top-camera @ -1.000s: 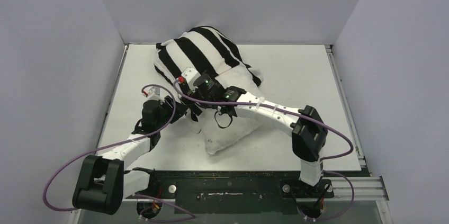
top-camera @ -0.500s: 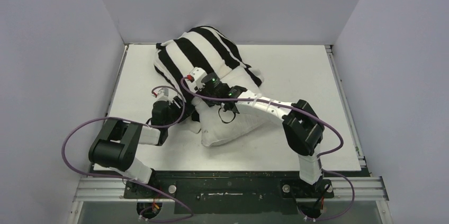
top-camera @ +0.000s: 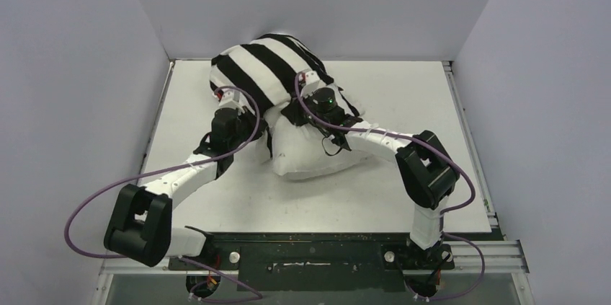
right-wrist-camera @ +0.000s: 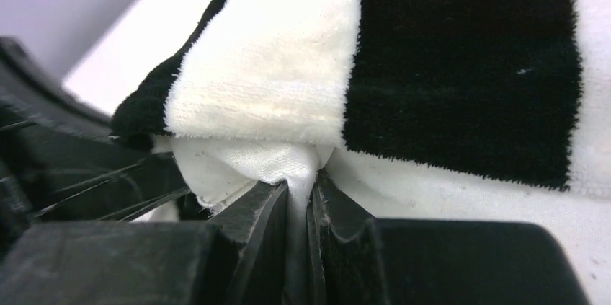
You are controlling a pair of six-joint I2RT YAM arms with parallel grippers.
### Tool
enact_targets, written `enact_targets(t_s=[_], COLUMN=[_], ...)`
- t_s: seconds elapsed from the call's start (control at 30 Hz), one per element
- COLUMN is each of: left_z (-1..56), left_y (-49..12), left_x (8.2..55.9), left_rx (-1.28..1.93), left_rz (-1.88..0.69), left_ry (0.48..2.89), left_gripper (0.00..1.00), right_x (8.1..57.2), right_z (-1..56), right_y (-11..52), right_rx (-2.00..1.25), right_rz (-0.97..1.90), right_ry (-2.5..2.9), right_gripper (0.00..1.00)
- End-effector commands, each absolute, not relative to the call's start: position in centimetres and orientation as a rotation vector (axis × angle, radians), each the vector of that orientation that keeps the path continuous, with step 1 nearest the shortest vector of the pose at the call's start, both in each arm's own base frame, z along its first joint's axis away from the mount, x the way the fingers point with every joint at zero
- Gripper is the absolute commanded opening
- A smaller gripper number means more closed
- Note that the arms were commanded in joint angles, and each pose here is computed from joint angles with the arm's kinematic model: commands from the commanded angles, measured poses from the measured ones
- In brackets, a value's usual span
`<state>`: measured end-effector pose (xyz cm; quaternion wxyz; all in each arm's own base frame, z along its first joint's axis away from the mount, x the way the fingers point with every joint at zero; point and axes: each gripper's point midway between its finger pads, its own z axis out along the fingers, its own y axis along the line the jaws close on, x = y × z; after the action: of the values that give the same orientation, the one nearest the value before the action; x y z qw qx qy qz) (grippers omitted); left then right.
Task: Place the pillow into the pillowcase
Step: Stuff the pillow into the pillowcase.
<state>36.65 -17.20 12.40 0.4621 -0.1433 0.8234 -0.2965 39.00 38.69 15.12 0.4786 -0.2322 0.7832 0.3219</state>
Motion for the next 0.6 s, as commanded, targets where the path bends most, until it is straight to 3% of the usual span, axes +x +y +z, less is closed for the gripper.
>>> enact_targets(t_s=[0.0,0.2,0.57], left_z=[20.6,17.0,12.2], left_y=[-19.5,-21.1,-23.6], left_x=[36.3,32.4,27.2], left_rx=[-0.218,-0.103,-0.092], left_rz=[-0.803,-0.77,-0.857], left_ry=[1.931,2.029,2.14], left_gripper=[0.0,0.0,0.0], right_x=[44.4,47.1,46.1], right_z=[19.9,21.6,14.5], right_y=[37.8,37.3,39.7], right_rx=[-0.246,-0.058,0.026], right_rz=[0.875,0.892,0.842], right_ry=[1.736,1.643,1.725], right_gripper=[0.0,0.0,0.0])
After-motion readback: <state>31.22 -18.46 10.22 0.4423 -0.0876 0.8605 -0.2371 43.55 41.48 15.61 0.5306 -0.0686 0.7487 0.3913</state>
